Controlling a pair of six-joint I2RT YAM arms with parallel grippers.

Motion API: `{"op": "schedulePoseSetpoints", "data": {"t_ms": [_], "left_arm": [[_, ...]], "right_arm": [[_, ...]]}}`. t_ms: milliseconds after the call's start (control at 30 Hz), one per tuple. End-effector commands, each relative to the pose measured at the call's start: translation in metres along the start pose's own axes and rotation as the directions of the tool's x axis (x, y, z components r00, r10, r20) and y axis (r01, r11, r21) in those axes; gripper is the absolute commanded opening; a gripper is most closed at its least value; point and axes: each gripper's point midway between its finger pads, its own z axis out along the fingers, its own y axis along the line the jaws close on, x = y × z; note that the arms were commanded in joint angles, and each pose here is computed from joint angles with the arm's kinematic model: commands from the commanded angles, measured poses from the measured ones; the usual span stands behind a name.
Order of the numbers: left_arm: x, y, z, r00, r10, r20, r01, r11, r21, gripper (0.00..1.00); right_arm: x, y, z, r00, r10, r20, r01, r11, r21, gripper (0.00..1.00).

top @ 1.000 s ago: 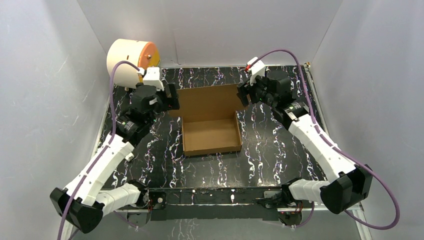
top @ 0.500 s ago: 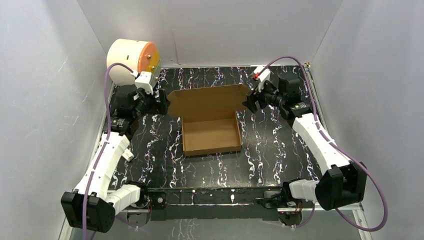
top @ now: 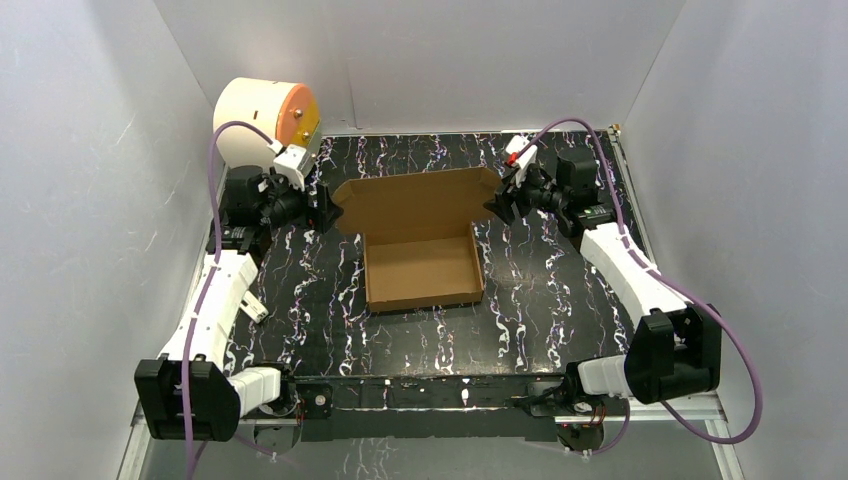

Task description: Fold the paper box

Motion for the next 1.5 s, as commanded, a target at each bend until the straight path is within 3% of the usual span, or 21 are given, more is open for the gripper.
{"op": "schedulePoseSetpoints", "data": {"t_ms": [0,167,367,500,600,800,967,1267,1467], "left_arm": [[-0.012,-0.009,0.001,0.998,0.055,0.035,-0.057,0.994,0.089,0.8],[-0.002,-0.011,0.007,0.999,0.047,0.013,-0.048,0.991,0.123,0.74],[0.002,-0.016,0.01,1.0,0.014,0.004,-0.014,0.988,0.154,0.65],[0.005,-0.026,0.011,1.0,-0.024,0.007,0.022,0.978,0.208,0.5],[0.008,-0.029,0.011,0.998,-0.056,-0.004,0.055,0.973,0.224,0.3],[0.003,-0.034,0.006,0.992,-0.124,0.019,0.117,0.969,0.216,0.17],[0.0,-0.035,0.006,0.983,-0.181,0.039,0.173,0.973,0.156,0.1],[-0.011,-0.059,0.012,0.966,-0.226,0.128,0.22,0.974,0.057,0.09],[-0.015,-0.06,0.019,0.913,-0.36,0.191,0.365,0.931,0.006,0.09]], "right_arm": [[-0.02,-0.011,0.004,0.994,-0.082,0.075,0.082,0.997,0.008,0.71],[-0.017,-0.008,0.003,0.994,-0.067,0.081,0.067,0.998,0.005,0.59],[-0.012,-0.002,0.003,0.997,-0.026,0.075,0.027,1.0,-0.013,0.39],[-0.012,0.001,-0.001,0.997,0.0,0.082,0.0,1.0,0.002,0.3],[-0.013,0.004,-0.003,0.996,0.022,0.088,-0.022,1.0,0.006,0.23],[-0.018,0.01,-0.002,0.993,0.082,0.083,-0.087,0.995,0.055,0.16],[-0.022,0.017,0.007,0.989,0.135,0.058,-0.142,0.98,0.137,0.1],[-0.026,0.025,0.02,0.972,0.23,0.049,-0.232,0.904,0.359,0.1],[-0.033,0.036,0.026,0.946,0.307,0.103,-0.32,0.842,0.434,0.12]]}}
